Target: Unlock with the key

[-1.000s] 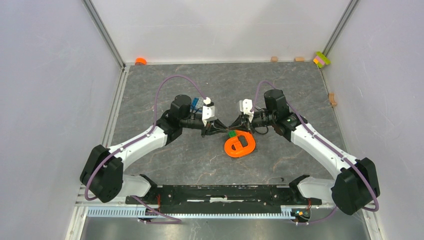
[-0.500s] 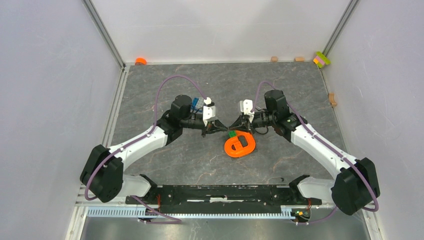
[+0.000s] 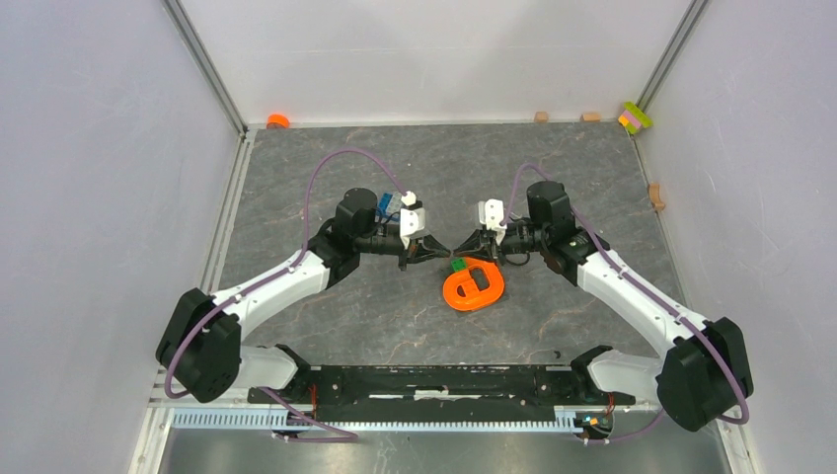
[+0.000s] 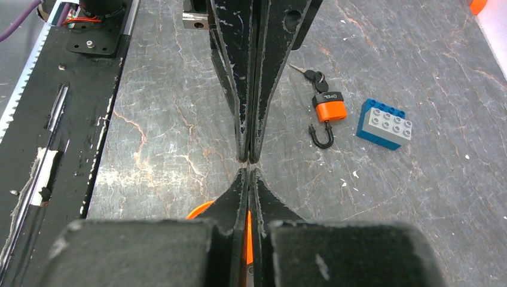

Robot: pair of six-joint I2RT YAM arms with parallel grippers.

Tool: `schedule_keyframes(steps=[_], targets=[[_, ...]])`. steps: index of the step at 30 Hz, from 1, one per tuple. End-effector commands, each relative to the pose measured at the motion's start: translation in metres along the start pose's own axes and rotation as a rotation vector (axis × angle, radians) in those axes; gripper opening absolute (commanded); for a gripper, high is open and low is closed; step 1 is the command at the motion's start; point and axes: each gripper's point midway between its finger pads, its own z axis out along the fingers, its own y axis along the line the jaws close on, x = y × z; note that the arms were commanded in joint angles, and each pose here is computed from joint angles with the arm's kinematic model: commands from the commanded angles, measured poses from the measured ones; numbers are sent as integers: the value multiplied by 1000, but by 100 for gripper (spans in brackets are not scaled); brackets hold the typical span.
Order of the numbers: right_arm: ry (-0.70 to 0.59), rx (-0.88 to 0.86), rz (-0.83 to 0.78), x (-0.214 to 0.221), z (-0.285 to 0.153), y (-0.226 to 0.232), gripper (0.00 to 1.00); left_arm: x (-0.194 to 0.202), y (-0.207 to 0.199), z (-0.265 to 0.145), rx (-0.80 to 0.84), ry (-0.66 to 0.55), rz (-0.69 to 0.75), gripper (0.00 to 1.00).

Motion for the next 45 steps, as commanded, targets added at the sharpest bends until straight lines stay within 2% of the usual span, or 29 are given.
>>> schedule_keyframes(steps=[1,7,12,16,19,23,27,32,38,45], targets=[[-9,25,-4,-2,-5,-4,1,-9,-7,-5,21,-16,39,2],[-14,27,-1,-4,-6,-6,2,-5,-8,-5,27,-1,40,2],[-13,35,-2,-6,-7,-8,15,-1,-8,-6,23,13,50,2],[-14,34,-2,-6,-7,-9,18,-1,-8,-7,23,12,52,2],[-16,21,4,-6,-6,-7,26,-2,-7,-6,22,12,49,2],[-1,23,0,-2,-6,-8,30,1,-6,-6,15,22,47,2],[76,92,-9,13,-16,-21,38,8,-4,-11,-4,70,73,2],[209,225,70,54,-41,-48,49,23,-3,-22,-49,165,49,2],[378,377,191,113,-62,-81,52,28,-7,-29,-70,211,-14,2],[497,449,226,152,-62,-115,73,24,-13,-32,-61,200,-27,2]])
